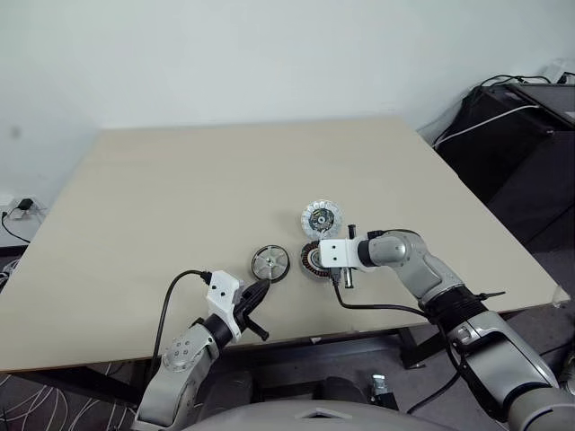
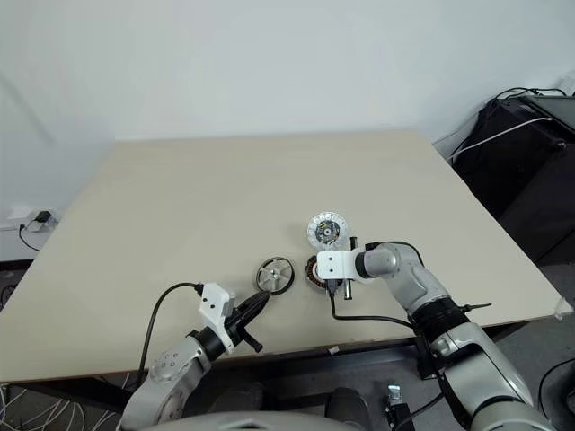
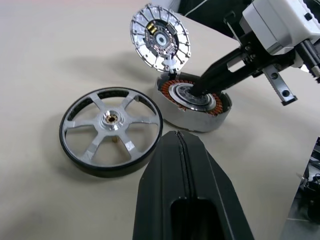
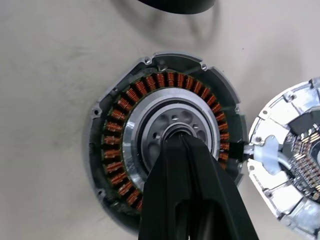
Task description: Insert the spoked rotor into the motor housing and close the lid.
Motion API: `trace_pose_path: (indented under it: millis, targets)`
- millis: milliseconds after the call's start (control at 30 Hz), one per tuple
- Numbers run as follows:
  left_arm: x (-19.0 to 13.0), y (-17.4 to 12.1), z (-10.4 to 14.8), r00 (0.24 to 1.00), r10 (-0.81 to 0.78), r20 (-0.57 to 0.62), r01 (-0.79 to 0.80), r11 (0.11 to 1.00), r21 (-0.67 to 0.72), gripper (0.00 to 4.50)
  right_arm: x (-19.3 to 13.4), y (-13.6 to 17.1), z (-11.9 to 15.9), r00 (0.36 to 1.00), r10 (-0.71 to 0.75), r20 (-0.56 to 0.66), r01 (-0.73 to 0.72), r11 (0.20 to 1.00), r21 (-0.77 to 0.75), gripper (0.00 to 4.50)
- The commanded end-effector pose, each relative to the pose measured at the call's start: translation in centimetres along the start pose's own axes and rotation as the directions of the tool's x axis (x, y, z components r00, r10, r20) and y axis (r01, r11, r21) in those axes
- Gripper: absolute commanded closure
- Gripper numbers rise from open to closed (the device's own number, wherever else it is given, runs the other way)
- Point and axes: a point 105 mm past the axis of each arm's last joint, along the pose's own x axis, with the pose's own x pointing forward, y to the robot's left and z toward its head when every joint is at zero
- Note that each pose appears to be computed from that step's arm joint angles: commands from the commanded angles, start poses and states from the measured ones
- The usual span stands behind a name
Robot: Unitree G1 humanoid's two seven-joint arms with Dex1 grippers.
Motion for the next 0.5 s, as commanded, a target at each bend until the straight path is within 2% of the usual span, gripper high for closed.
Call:
trace_pose_path:
  millis: [33,233,500]
  targets:
    - [0.1,-0.4,1.2,0.998,-0.020,0.052,0.020,1.000,0.012,4.50,-0.2,-0.2,1.7,0.997,-0.006,0.079,0.003,0.999,0.040,4.47]
    - [-0.1,-0.3,0.8,0.999,-0.019,0.048,0.019,1.000,0.010,4.50,0.2,-1.3,2.6,0.989,-0.095,0.113,0.088,0.994,0.067,4.47]
    - [0.0,-0.2,0.8,0.999,-0.016,0.049,0.016,1.000,0.008,4.50,0.0,-1.9,2.7,0.986,-0.122,0.115,0.117,0.992,0.050,4.47]
